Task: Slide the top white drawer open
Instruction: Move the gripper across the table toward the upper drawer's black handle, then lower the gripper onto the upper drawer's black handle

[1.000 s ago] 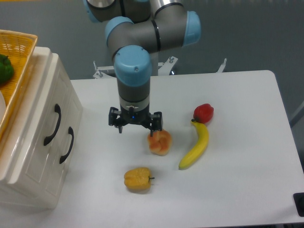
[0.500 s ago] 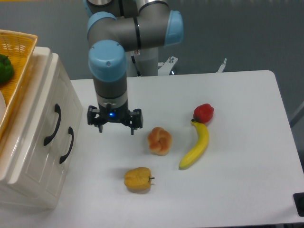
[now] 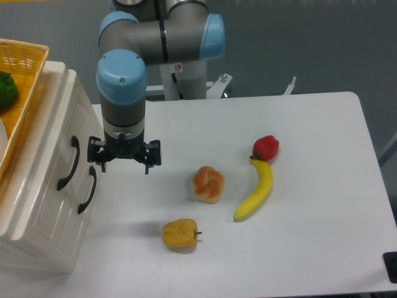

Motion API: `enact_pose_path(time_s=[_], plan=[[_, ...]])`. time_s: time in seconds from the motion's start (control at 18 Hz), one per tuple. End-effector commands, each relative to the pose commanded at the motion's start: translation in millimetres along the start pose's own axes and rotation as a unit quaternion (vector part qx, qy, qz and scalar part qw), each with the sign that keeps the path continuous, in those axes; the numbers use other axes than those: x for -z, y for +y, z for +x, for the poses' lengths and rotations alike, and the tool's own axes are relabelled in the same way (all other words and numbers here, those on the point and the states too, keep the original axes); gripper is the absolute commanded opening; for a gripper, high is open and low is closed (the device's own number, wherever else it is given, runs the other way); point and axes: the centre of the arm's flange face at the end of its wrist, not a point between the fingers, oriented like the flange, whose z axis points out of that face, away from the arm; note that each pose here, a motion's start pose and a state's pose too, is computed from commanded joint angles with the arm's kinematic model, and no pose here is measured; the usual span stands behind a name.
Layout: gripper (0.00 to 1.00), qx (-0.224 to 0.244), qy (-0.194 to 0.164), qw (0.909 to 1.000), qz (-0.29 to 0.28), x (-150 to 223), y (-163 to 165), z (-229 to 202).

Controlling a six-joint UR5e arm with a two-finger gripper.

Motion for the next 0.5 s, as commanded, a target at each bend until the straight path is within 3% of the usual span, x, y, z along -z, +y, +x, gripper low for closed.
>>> enact_pose_path(time_s=[0.17, 0.5], plan=[[1.0, -0.004, 0.024, 0.9996, -0.01, -7.1, 1.7, 12.3], [1.0, -0.01, 0.03, 0.9991, -0.029, -15.6, 5.8, 24.3]])
